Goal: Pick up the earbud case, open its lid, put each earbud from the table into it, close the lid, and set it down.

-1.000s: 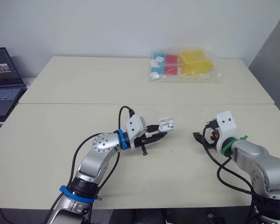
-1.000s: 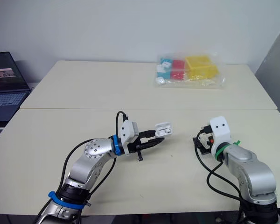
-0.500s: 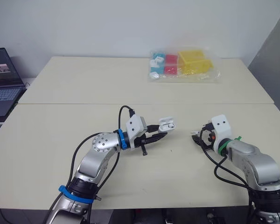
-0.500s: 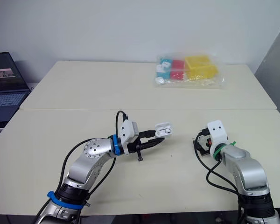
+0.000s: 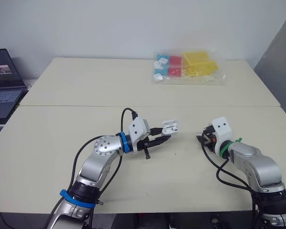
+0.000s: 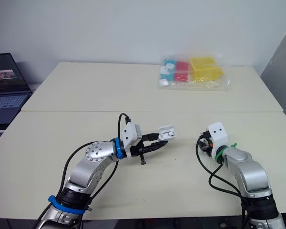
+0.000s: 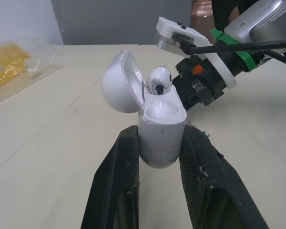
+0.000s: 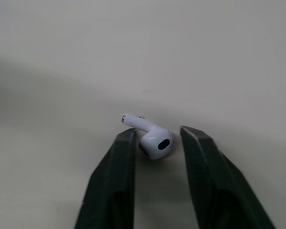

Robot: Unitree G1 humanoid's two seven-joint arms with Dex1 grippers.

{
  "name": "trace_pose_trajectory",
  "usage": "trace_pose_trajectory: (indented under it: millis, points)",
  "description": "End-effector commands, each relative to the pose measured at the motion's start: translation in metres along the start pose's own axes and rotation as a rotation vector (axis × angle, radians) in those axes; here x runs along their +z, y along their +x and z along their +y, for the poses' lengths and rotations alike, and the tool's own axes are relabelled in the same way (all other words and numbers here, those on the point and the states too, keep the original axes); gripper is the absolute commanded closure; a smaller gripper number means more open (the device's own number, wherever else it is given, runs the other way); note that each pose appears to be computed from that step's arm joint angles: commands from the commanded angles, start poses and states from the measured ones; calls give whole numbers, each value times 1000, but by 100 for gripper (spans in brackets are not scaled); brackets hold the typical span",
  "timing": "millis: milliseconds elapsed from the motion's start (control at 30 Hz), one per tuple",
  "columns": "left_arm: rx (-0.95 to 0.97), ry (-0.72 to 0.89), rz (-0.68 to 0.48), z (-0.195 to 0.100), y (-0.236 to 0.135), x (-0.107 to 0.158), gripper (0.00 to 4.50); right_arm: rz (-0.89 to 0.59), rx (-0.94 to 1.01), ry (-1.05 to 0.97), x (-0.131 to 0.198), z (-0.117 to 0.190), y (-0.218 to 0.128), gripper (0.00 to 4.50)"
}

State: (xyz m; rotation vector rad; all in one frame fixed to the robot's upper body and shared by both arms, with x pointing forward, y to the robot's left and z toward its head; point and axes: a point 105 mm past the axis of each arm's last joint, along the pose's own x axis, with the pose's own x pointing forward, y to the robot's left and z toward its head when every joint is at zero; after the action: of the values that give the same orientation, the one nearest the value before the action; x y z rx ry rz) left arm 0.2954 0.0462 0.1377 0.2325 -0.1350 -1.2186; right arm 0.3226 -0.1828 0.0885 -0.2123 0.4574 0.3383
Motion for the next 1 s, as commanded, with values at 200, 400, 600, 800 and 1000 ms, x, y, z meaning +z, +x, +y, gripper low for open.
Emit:
trace_pose_trajectory:
  millis: [200,400,600,800,1000]
  points:
    - [-3,41,-37,1,-1,13,370,-15,-16,-53,5,-10,-10,410]
    - [-8,41,-30,0,-4,12,370,-16,206,-330,15,-5,-30,410]
    - [-15,42,-25,0,-5,11,370,79,593,-813,2,2,-56,410]
    - [-15,43,-12,-2,-9,10,370,239,883,-1022,-25,-8,-66,410]
    - [6,38,3,-6,-16,9,370,265,940,-1117,-25,-14,-56,410]
